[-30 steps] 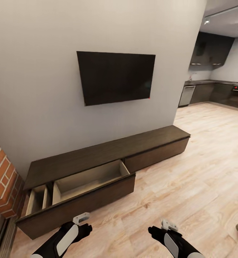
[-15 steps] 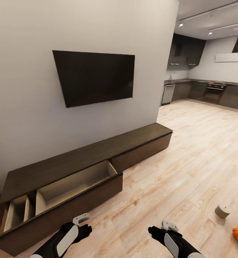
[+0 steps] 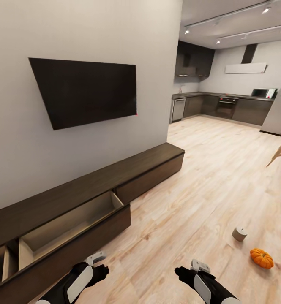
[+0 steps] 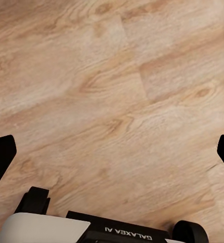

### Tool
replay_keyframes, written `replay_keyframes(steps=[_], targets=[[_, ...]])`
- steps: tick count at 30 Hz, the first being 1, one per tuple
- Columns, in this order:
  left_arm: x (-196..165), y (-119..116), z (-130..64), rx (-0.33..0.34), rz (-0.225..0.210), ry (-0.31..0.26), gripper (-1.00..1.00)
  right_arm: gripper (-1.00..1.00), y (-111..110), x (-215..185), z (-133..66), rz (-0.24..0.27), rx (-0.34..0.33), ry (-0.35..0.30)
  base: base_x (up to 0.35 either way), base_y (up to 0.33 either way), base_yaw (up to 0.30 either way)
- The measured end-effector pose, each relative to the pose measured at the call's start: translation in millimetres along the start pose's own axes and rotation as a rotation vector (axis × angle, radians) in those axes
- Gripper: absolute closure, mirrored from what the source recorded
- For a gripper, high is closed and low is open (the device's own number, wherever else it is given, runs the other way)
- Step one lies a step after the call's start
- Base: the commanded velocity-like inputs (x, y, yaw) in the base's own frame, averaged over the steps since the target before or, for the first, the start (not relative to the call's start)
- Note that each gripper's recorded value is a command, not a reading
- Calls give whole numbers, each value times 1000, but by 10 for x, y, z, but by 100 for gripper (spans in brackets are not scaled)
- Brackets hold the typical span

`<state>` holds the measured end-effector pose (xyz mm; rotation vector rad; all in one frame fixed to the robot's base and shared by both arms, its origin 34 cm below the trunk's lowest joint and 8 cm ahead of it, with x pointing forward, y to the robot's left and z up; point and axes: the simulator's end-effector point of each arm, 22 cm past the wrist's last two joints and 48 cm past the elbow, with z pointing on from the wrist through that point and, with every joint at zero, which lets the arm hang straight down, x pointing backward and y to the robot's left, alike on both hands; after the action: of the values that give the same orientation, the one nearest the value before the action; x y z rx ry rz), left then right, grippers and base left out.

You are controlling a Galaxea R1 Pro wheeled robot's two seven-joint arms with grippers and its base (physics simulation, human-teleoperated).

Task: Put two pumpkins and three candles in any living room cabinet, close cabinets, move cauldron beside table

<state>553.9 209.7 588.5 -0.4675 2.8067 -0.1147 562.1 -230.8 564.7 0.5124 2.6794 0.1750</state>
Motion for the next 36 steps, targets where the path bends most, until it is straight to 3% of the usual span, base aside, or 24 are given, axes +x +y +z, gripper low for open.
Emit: replay_keyframes(steps=[36], targets=[[16, -18, 2, 1, 7, 2, -100, -100, -6, 0, 0, 7, 1, 0, 0, 0, -280]])
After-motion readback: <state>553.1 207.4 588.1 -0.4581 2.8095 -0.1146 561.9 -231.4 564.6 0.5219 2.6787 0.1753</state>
